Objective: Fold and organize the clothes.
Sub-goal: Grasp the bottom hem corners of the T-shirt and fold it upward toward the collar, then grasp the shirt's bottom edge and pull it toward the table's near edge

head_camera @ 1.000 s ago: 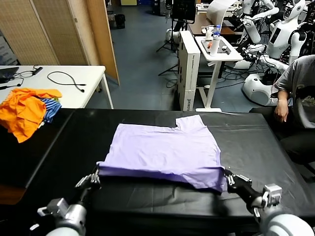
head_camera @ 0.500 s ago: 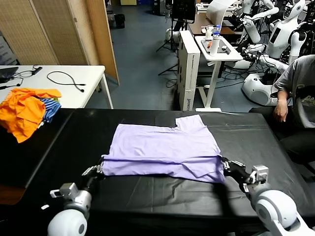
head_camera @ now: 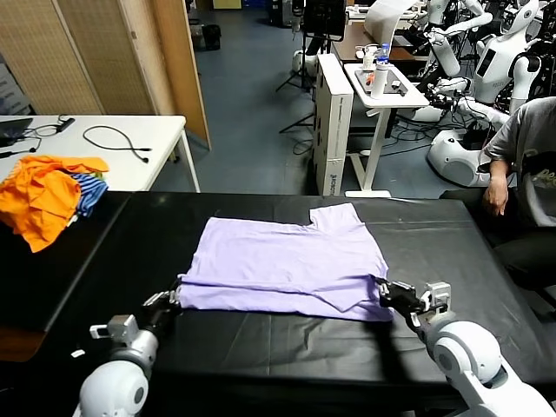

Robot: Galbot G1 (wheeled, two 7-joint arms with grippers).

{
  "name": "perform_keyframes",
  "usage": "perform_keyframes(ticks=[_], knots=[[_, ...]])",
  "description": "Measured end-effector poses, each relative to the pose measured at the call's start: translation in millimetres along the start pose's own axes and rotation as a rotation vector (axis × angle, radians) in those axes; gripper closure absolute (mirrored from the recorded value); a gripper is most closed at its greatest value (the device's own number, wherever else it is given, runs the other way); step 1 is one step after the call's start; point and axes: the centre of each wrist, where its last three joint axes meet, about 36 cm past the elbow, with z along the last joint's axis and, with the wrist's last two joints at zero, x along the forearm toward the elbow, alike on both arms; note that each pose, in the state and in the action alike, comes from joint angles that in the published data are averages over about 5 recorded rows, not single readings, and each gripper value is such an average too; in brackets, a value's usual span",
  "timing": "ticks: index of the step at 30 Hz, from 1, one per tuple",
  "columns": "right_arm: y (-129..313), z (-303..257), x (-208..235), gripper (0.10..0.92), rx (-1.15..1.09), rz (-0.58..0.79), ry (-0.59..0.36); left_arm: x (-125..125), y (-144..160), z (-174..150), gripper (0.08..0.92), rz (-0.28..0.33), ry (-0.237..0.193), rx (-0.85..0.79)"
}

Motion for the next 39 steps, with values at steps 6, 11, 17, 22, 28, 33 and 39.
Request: perform_keyframes(ticks=[6, 11, 17, 22, 28, 33, 39], knots=[[12.2, 12.6, 26.6, 0.138, 0.045, 0.006, -0.001, 17.5, -5.3, 2.6, 0.262, -0.004, 0.0, -0.007], [15.7, 28.9, 39.3, 0.119, 0.061, 0.014, 0.02, 31.7, -8.7, 11.7, 0.103, 0.001, 0.025, -0.014], [15.4, 38.2, 43.2, 0.214, 0.059, 0.02, 0.044, 36.7, -7.3, 22.2, 0.093, -0.006, 0.057, -0.011], [15.4, 43.1, 43.0, 0.288, 0.056, 0.023, 0.059, 35.6, -6.2, 23.1, 0.093, -0.005, 0.061, -0.012], [16.9, 47.1, 40.2, 0.45, 0.055, 0.021, 0.069, 33.1, -4.4, 24.7, 0.197, -0.007, 0.066, -0.009], [16.3, 47.5, 38.4, 0.68, 0.055, 0.022, 0.071, 29.4, -3.3, 26.2, 0.462, -0.004, 0.07, 0.002], [19.4, 46.2, 41.8, 0.87, 0.058, 0.018, 0.073, 29.3, -2.2, 25.3, 0.842, 0.003, 0.075, 0.003]])
